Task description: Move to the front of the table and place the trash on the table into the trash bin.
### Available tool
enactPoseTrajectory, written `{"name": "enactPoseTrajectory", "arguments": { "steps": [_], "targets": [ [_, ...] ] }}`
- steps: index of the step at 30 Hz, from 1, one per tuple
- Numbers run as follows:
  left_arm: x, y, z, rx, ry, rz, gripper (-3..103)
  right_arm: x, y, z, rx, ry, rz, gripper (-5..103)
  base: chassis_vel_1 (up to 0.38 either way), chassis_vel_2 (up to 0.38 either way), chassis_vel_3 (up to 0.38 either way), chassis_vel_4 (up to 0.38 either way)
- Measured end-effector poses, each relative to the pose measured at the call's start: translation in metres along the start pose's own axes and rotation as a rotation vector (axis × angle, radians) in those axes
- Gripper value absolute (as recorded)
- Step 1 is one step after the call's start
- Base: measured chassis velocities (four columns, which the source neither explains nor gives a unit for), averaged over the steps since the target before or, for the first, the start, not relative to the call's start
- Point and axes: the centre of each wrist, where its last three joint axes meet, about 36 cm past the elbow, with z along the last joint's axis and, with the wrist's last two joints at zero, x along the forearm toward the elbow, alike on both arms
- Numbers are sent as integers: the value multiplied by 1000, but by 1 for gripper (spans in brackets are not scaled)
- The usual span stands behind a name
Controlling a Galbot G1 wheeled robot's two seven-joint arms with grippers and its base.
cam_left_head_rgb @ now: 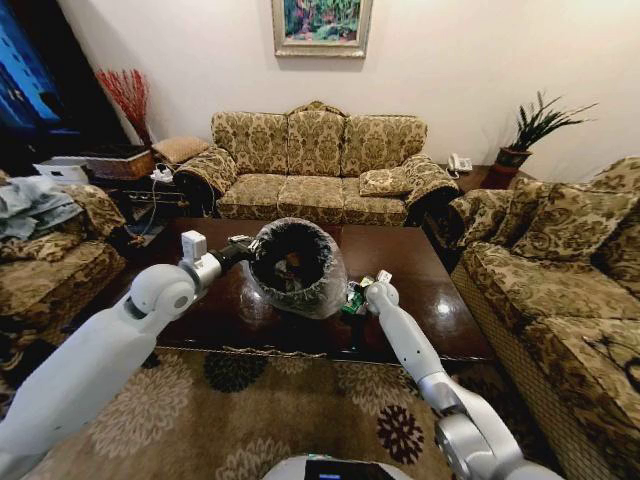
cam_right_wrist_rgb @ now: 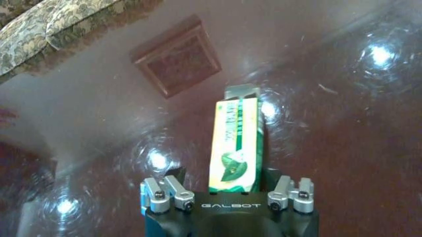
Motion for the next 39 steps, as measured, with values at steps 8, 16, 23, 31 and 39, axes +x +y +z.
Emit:
{"name": "enactPoseTrajectory", "arguments": {
  "steps": [8, 16, 23, 31, 39],
  "targets": [
    [2, -1, -5, 3, -22, -6, 3, 8, -5, -3, 2, -44, 17, 57, 0, 0, 0, 0],
    [4, -3, -11, 3, -38, 3, 3, 26, -13, -11, -26, -78, 26, 33, 0, 0, 0, 0],
    [9, -7, -10, 6, -39, 9, 3, 56, -23, -21, -14, -161, 22, 21, 0, 0, 0, 0],
    [13, -15, -7, 12, -40, 23, 3, 91, -25, -37, -17, -193, -23, 1, 0, 0, 0, 0],
    [13, -14, -5, 4, -26, 25, 3, 66, -6, -19, -18, -165, -3, 13, 0, 0, 0, 0]
  ]
}}
